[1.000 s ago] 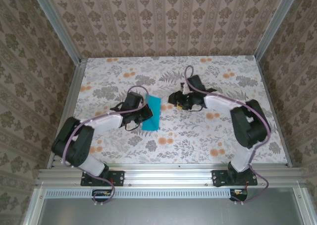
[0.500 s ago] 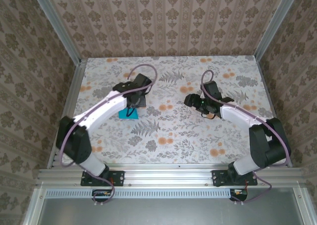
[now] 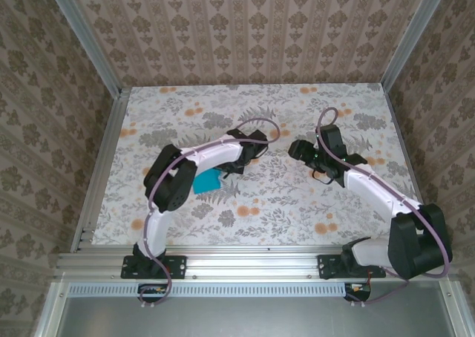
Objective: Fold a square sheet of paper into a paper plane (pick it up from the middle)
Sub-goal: Turn over the paper at the center of the table.
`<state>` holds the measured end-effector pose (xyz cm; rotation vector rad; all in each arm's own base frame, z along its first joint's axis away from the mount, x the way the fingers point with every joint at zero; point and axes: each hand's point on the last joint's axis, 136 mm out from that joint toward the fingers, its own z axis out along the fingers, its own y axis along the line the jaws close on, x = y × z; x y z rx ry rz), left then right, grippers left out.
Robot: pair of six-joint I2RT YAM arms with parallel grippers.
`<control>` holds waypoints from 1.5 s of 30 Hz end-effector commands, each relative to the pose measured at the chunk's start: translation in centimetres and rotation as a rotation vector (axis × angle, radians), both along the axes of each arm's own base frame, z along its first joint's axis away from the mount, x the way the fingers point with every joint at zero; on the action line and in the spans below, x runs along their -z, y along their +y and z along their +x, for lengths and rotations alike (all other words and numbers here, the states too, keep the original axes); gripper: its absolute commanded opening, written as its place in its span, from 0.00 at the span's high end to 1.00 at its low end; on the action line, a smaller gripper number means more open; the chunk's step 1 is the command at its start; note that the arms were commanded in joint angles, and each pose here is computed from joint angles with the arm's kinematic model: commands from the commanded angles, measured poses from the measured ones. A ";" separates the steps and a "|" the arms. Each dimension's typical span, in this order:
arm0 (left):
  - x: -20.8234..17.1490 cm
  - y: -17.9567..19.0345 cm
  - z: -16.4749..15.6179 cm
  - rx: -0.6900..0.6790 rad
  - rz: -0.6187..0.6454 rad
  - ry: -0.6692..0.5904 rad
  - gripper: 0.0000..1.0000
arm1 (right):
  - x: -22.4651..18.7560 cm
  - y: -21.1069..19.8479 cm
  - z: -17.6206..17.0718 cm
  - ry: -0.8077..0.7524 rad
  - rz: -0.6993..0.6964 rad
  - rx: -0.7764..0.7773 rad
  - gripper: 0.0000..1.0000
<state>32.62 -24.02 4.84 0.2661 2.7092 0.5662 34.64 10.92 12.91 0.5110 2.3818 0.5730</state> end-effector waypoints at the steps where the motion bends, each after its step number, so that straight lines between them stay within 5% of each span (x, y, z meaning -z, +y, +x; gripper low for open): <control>1: 0.2 -1.6 -0.7 0.009 -0.008 0.014 0.90 | 0.8 -1.3 -1.2 0.032 -0.013 0.055 0.28; 16: 1.4 -6.4 -2.0 0.080 -0.202 0.112 0.61 | 0.7 -1.9 -2.0 0.024 0.000 0.071 0.28; 26: -9.5 -11.3 -2.9 0.215 -0.638 0.069 0.44 | 0.9 0.5 -1.4 0.047 0.066 -0.036 0.27; 33: -13.3 -7.4 -1.2 0.136 -0.897 -0.002 0.36 | 1.5 7.6 -1.1 0.074 0.230 -0.271 0.24; 39: -10.5 -2.2 1.1 -0.023 -0.985 -0.016 0.38 | 3.2 14.3 -1.5 0.149 0.257 -0.403 0.22; 45: -7.2 -0.7 2.9 -0.094 -1.025 0.020 0.55 | 6.2 18.2 -2.0 0.262 0.268 -0.438 0.24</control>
